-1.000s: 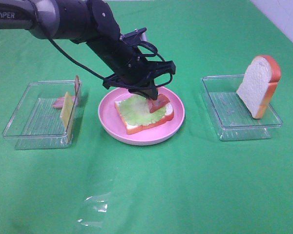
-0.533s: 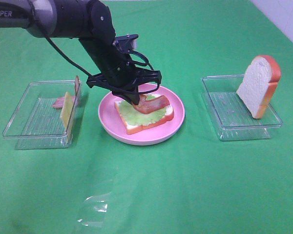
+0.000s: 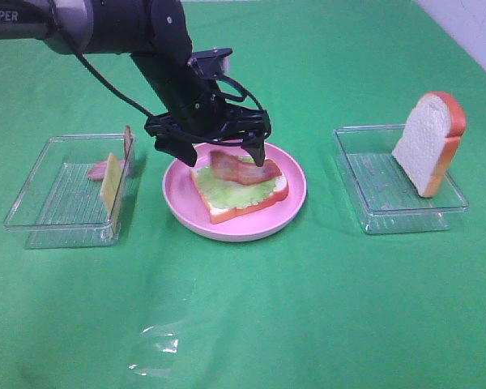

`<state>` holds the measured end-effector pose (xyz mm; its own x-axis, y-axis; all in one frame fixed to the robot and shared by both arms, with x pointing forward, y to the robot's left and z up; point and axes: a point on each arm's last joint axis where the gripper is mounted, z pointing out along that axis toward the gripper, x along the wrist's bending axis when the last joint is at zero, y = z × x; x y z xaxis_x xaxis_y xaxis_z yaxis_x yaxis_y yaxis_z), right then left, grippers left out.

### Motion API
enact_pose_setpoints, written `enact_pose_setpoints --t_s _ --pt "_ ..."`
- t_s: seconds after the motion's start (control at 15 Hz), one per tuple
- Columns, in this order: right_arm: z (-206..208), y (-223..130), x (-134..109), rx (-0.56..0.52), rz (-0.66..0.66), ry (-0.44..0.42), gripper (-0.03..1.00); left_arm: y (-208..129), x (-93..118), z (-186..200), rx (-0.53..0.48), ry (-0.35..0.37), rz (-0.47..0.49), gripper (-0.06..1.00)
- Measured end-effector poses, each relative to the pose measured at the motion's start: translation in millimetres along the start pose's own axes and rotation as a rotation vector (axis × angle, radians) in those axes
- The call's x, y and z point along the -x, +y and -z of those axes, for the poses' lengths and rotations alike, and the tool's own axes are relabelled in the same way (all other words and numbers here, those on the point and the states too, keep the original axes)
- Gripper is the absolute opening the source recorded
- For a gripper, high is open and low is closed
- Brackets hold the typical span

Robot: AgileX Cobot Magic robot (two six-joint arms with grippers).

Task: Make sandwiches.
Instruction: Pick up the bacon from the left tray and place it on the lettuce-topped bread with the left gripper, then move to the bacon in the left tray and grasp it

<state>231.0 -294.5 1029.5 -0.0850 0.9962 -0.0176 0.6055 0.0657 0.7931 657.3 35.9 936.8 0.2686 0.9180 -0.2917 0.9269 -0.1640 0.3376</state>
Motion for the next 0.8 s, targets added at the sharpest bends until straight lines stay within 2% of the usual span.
enact_pose_setpoints --t_s 0.4,0.53,0.6,0.67,0.8 --pt "0 0 0 0.000 0.000 0.000 0.98 26 17 39 0.028 -0.014 -0.053 0.99" --pt "0 0 0 0.000 0.000 0.000 0.98 32 19 59 0.003 0.037 -0.101 0.99" --pt "0 0 0 0.000 0.000 0.000 0.98 37 18 76 -0.012 0.108 -0.141 0.99" --pt "0 0 0 0.000 0.000 0.000 0.98 41 16 85 0.008 0.140 -0.157 0.99" --pt "0 0 0 0.000 0.000 0.000 0.98 48 8 102 0.047 0.161 -0.149 0.99"
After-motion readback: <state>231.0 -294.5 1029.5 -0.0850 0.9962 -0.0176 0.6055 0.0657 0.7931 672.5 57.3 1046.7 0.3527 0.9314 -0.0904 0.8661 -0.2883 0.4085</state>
